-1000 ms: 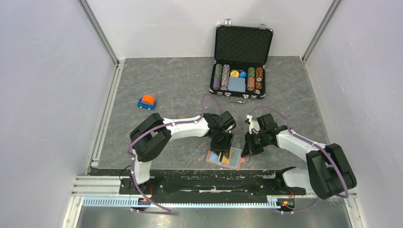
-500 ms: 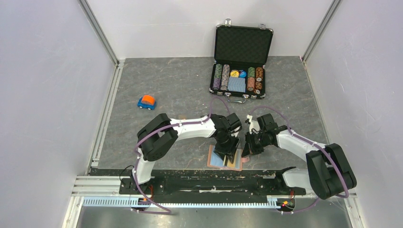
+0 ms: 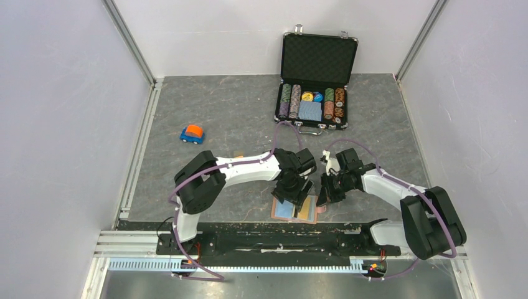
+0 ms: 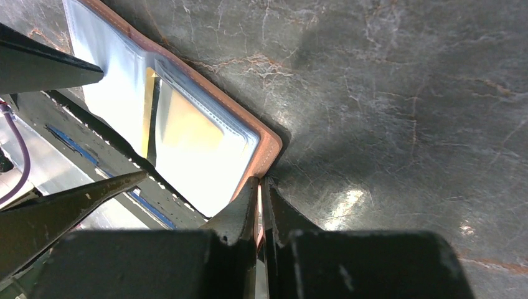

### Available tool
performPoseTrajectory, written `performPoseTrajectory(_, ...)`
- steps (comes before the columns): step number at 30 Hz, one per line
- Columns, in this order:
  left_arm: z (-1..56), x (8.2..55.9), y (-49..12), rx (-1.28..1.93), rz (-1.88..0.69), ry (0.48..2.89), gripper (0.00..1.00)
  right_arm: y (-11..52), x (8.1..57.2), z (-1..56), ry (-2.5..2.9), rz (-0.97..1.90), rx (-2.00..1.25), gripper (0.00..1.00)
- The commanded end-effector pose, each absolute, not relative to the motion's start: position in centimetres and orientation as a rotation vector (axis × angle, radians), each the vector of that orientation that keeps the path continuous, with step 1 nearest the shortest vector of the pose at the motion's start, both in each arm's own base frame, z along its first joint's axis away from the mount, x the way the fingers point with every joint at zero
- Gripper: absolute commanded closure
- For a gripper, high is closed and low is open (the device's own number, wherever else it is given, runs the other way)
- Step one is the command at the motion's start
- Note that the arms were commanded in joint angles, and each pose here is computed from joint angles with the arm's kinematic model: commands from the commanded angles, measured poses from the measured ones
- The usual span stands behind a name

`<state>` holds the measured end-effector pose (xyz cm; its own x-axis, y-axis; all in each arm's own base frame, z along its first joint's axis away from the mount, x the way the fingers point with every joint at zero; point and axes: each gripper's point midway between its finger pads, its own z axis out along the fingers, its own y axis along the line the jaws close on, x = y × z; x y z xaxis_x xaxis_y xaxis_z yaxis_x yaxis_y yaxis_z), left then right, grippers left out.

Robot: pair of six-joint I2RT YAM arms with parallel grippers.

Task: Put the credit cards into the card holder
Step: Insert the credit card into the card holder.

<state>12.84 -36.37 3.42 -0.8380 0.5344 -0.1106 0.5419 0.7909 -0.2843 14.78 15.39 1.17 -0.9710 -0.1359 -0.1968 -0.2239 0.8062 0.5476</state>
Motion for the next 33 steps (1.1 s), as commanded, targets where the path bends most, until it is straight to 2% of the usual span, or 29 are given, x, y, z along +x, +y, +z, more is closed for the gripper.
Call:
performPoseTrajectory(1,4.9,13.7,-36.7,0.948,-0.498,2.862,0.25,14.9,15.4,1.0,2.848,0.826,-0.316,0.95)
performPoseTrajectory(8,4.7,13.1,-39.2,0.968,-0.649,2.863,0.41,14.8,15.2,0.9,2.852,0.823,-0.318,0.95)
performPoseTrajectory(21,5.6,11.2,-42.5,1.073,-0.851,2.801,0.49,14.8,15.5,1.2,2.846,0.818,-0.318,0.95)
performPoseTrajectory(26,6.2,12.6,-40.7,0.958,-0.794,2.804,0.40,14.6,16.1,1.8,2.830,0.782,-0.325,0.91)
performPoseTrajectory(33,7.6,14.8,-36.9,0.645,-0.910,2.777,0.36,14.2,18.0,3.8,2.782,0.699,-0.373,0.72)
